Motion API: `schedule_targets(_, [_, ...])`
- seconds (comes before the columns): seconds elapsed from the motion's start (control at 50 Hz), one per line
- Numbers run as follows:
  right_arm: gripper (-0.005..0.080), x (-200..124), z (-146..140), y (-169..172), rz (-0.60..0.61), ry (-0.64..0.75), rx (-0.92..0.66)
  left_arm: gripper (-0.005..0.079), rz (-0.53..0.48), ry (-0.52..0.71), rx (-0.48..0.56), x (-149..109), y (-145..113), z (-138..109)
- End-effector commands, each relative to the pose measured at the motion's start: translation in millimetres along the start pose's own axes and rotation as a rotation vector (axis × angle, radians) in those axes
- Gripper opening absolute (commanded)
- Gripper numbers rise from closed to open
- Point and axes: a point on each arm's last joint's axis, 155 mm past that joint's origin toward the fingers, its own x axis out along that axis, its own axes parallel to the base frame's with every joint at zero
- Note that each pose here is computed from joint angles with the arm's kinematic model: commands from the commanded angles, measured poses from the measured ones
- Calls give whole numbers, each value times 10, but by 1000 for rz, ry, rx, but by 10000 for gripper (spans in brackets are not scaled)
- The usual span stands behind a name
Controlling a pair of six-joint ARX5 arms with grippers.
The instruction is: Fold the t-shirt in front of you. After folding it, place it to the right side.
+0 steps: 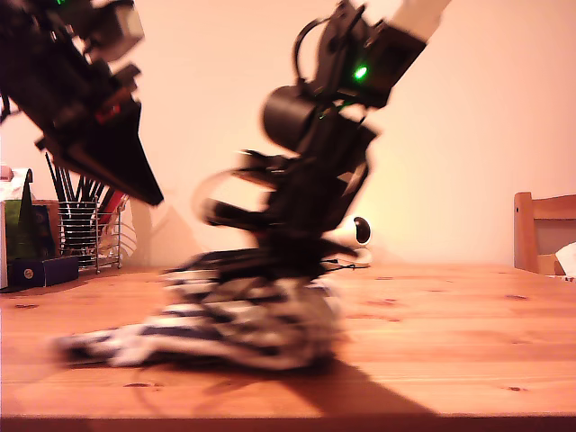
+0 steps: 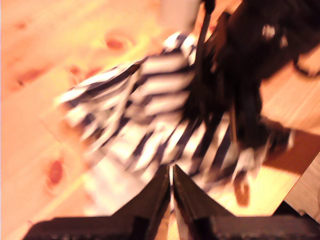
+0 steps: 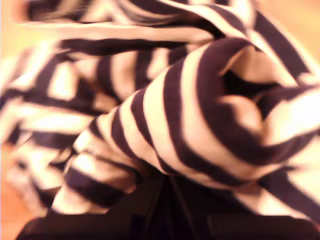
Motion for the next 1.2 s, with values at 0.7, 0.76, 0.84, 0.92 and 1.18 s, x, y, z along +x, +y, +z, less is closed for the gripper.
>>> schedule_targets(0.7, [-10, -653, -1671, -2232, -698, 612, 219, -19, 30, -4, -21, -37, 152, -39])
schedule_targets(0.76, [-10, -675, -1648, -2278, -702, 591, 240, -19, 32, -8, -21, -37, 158, -28])
schedule_targets(0.84, [-10, -678, -1530, -2267, -682, 525, 262, -19, 33, -13, -19, -38, 160, -17])
schedule_targets(0.92, [-10, -712, -1313, -2170, -626, 418, 287, -19, 33, -20, -17, -38, 163, 1])
schedule_targets(1.18, [-10, -1186, -654, -1758, -493, 99, 278, -19, -9, -58, -11, -41, 90, 92])
